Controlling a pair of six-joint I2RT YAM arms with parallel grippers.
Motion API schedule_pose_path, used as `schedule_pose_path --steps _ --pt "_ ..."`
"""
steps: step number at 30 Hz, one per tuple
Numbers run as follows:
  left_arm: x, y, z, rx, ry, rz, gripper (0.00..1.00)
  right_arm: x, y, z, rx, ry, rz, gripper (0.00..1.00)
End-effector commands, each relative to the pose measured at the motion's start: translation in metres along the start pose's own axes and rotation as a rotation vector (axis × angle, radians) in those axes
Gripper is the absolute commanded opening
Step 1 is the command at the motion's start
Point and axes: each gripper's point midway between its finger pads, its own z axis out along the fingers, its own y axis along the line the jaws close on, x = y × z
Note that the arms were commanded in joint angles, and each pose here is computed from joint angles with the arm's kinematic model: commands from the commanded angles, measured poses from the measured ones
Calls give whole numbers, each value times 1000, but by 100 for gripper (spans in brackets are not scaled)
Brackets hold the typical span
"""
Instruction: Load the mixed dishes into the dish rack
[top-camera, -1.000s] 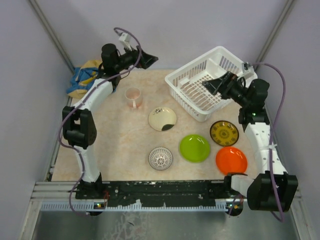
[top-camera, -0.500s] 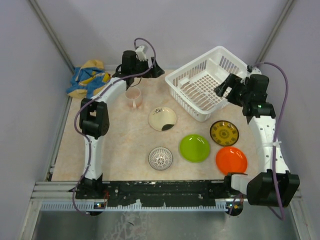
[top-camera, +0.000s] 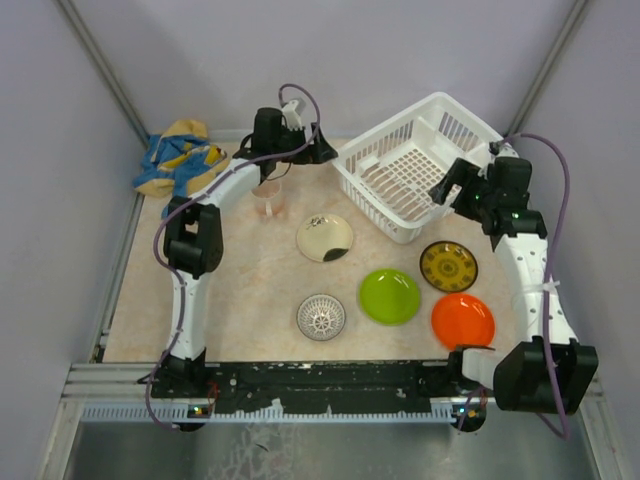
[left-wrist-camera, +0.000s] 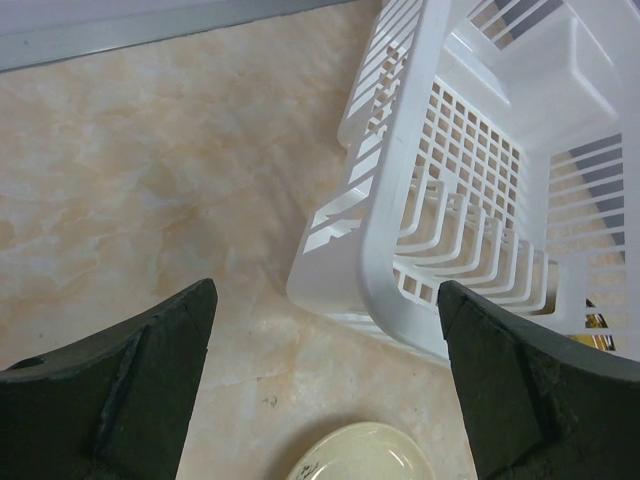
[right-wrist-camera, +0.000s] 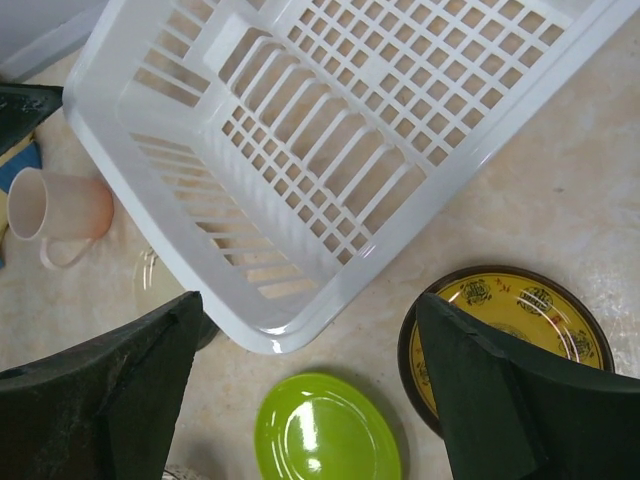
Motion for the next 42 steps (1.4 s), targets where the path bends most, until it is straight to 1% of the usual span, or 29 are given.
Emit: schedule_pose_path --steps 1,2,4,5,9,13,16,18,20,21,24,26,30,38,42 --pt "16 -6 5 43 46 -28 95 -6 -1 3 -6 -28 -21 88" --pt "17 -8 6 55 50 -32 93 -6 -1 4 -8 -26 -22 88" --pt "18 -12 8 83 58 -47 84 -5 -3 7 -4 -17 -24 88" --pt "18 -14 9 100 59 -54 82 -5 -3 9 -4 -15 -25 88" --pt "16 -25 13 163 62 -104 78 -3 -4 13 -5 0 -24 88" --pt "16 -28 17 186 68 -128 75 -1 -5 16 -4 7 -29 88" --pt "15 -29 19 194 65 -141 71 0 -6 18 -2 12 -31 88" --pt "14 -31 19 203 65 -149 61 0 -6 18 -3 14 -30 88" --pt "15 -32 19 203 72 -158 50 0 -6 19 -6 15 -30 88" --pt "17 -31 18 201 77 -162 47 1 -6 20 -6 17 -30 88" --pt "19 -30 14 190 83 -155 41 2 -6 22 -10 25 -24 88" --pt "16 -27 9 171 79 -139 40 3 -5 24 -21 30 -19 88" --pt "-2 -12 -6 133 52 -118 41 5 -2 27 -38 45 -11 87" --pt "-22 36 -45 33 44 -63 45 4 -6 29 -9 58 -13 86" --pt "-32 61 -63 -10 27 -59 46 -4 -11 36 32 68 -15 82"
